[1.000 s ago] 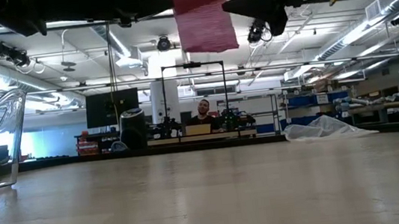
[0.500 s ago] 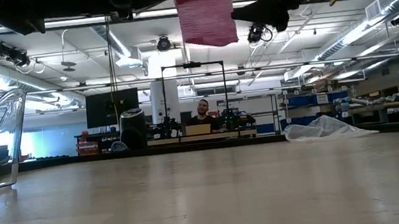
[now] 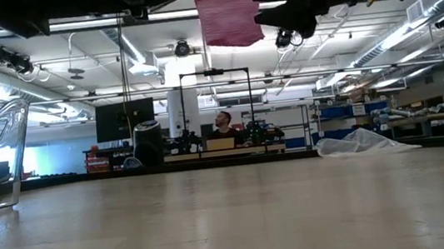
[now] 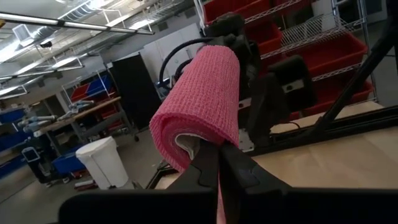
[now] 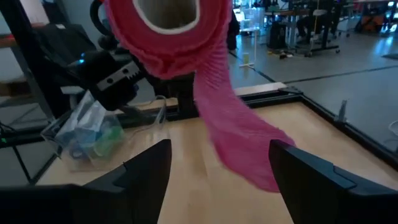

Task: Roll bandage
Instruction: Roll the pink bandage

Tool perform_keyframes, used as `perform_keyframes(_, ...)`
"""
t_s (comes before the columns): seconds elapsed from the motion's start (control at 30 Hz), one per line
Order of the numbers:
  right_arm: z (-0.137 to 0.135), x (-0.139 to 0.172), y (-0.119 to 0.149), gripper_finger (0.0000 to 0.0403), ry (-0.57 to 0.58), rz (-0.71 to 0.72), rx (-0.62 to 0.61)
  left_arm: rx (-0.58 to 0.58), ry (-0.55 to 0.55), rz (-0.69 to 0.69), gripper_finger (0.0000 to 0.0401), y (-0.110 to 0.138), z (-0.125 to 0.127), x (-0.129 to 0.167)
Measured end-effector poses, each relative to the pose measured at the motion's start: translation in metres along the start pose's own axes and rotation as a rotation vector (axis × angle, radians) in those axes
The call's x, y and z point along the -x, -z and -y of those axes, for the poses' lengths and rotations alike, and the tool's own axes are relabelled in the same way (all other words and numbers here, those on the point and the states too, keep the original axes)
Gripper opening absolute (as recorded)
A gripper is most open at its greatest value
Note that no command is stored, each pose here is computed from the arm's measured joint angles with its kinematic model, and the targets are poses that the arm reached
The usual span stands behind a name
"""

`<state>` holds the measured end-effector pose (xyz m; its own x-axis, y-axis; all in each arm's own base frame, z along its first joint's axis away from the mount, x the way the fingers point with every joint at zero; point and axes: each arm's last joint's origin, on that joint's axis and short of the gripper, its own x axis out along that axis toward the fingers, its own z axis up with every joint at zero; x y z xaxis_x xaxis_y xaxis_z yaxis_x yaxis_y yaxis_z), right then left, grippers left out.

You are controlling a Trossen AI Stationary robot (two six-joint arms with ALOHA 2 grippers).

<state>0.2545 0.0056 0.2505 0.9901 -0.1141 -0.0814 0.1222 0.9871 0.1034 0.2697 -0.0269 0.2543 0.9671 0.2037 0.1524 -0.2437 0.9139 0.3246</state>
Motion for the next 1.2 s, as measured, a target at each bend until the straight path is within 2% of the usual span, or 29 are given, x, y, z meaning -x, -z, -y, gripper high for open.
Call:
perform_keyframes(0.4, 0.007, 0.023, -0.014, 0.0286, 0.034, -0.023, 0.015, 0.003, 0.010, 0.011, 0.0001, -0.004, 0.000, 0.002)
perform_keyframes(0.6, 0.007, 0.011, -0.010, 0.0290, -0.074, -0.008, -0.032, 0.010, 0.010, 0.013, 0.0001, -0.004, -0.001, 0.002)
perform_keyframes(0.77, 0.011, -0.006, 0.004, 0.0273, -0.034, -0.020, -0.065, 0.011, 0.000, 0.008, 0.0001, -0.004, -0.001, 0.002)
perform_keyframes(0.9, 0.013, -0.014, 0.008, 0.0218, -0.022, -0.003, -0.079, 0.016, -0.005, 0.006, 0.0001, -0.004, -0.001, 0.002)
perform_keyframes(1.13, 0.012, -0.014, 0.008, 0.0049, -0.029, 0.004, -0.071, 0.014, -0.013, 0.001, 0.0001, -0.003, -0.001, 0.002)
perform_keyframes(1.2, 0.012, -0.014, 0.008, 0.0014, -0.029, 0.004, -0.062, 0.007, -0.028, -0.005, 0.0001, -0.003, -0.001, 0.002)
